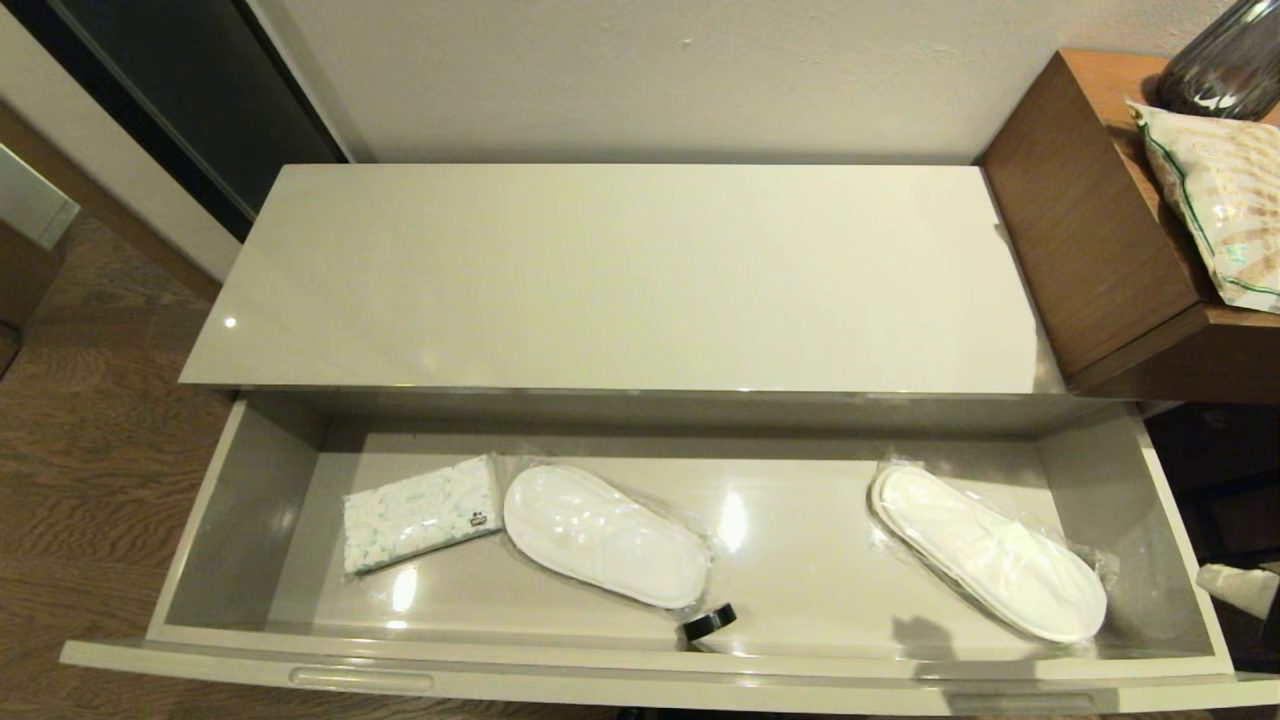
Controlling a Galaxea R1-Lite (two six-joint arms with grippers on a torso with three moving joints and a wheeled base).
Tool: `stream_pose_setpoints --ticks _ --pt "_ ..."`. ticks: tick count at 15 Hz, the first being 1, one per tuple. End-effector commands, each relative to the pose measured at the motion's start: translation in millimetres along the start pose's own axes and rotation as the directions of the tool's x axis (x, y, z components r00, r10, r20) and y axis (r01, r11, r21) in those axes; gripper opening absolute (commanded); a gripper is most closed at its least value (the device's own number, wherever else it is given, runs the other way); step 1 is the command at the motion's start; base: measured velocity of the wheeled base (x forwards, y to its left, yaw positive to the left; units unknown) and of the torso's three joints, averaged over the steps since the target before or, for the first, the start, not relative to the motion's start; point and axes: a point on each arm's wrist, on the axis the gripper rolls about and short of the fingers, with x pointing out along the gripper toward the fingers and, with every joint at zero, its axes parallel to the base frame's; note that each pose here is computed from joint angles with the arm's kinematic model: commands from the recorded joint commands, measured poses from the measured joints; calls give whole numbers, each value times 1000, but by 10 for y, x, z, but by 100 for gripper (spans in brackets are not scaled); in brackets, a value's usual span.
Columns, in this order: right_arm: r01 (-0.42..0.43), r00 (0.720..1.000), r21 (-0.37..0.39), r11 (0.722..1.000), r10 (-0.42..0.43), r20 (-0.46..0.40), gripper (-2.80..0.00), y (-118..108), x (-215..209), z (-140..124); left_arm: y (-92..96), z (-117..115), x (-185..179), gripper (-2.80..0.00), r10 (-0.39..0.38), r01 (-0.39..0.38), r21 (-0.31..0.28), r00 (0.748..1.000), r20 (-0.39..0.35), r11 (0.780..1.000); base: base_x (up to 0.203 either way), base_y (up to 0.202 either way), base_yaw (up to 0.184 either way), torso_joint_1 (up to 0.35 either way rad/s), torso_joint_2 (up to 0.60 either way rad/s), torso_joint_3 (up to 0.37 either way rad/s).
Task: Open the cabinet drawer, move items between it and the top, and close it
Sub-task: Open the drawer, then take out the adhesive tape from the drawer
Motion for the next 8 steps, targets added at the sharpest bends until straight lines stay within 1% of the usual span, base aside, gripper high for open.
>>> stream_pose_setpoints --ticks 1,2,4,5,6,8 --pt "-3 1000 26 1000 3 1 -280 107 51 109 0 -1 1 -280 2 -2 -1 1000 -1 1000 0 0 0 0 0 0" --pt "1 1000 50 999 -1 -8 -280 137 84 126 0 1 1 -280 2 -2 -1 1000 -1 1000 0 0 0 0 0 0" --pt "9 1000 58 998 -7 -24 -280 185 149 144 0 1 1 -280 2 -2 -1 1000 -1 1000 0 0 0 0 0 0" --pt "-6 1000 60 998 7 -20 -280 227 151 185 0 -1 1 -280 2 -2 -1 1000 -1 1000 0 0 0 0 0 0" --pt "-40 999 60 997 42 -28 -280 273 144 217 0 -1 1 -280 2 -2 -1 1000 -1 1000 0 0 0 0 0 0" --pt "-95 992 68 993 100 -72 -280 336 156 210 0 3 0 -280 2 -2 -1 1000 0 1000 0 0 0 0 0 0"
